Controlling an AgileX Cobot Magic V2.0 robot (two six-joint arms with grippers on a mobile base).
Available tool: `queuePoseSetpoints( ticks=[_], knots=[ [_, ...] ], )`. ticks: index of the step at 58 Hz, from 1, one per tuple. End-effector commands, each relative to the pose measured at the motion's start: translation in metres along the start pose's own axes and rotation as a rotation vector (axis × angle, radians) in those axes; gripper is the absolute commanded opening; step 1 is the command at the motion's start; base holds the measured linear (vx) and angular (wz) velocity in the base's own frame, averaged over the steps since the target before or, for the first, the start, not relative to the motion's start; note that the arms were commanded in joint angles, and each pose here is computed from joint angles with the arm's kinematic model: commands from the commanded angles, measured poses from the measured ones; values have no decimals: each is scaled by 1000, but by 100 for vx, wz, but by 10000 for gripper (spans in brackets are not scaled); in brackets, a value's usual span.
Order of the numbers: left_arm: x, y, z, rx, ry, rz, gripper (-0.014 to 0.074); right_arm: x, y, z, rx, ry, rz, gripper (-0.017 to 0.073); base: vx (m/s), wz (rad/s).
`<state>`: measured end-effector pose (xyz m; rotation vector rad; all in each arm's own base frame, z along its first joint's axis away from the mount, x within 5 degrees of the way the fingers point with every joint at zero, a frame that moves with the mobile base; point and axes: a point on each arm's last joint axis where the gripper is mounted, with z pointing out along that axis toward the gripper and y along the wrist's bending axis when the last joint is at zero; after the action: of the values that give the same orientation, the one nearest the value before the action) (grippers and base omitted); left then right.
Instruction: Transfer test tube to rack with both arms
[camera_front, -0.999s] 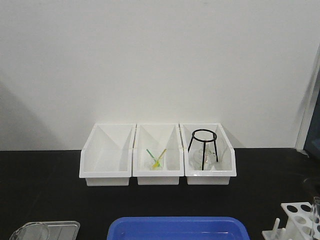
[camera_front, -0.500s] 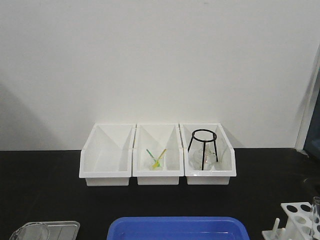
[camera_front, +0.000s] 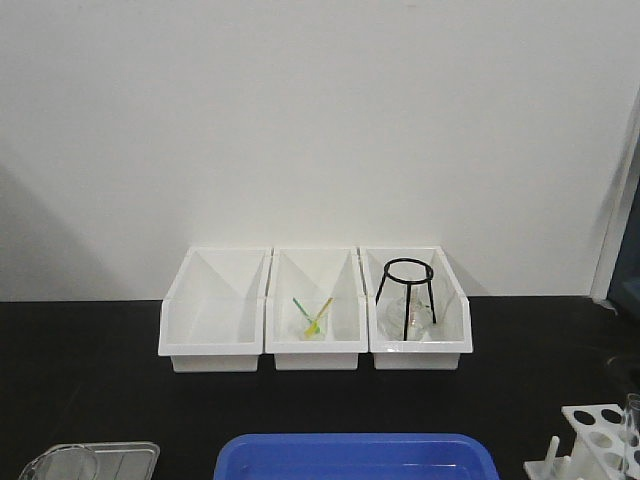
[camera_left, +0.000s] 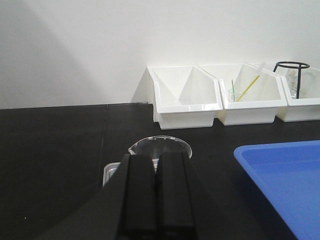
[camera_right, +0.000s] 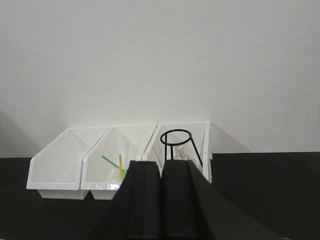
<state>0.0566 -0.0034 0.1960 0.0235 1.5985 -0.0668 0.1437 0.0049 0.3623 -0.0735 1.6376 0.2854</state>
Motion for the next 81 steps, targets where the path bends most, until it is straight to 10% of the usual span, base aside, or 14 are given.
queuePoseSetpoints(
  ticks=[1, 40, 53, 68, 81],
  knots=[
    [-7, 0, -1, 2, -95, -17, -3, -12, 0, -2, 31, -38, -34, -10, 0, 0],
    [-7, 0, -1, 2, -95, -17, -3, -12, 0, -2, 31, -38, -35, -10, 0, 0],
    [-7, 0, -1, 2, -95, -17, -3, -10, -3, -2, 51, -37, -154, -10, 0, 0],
    [-7, 0, -1, 2, -95, -17, -3, 4, -18, 9, 120, -130, -50, -10, 0, 0],
    [-7, 0, -1, 2, -95, -17, -3, 3, -36, 12, 284, -244, -156, -10, 0, 0]
  ],
)
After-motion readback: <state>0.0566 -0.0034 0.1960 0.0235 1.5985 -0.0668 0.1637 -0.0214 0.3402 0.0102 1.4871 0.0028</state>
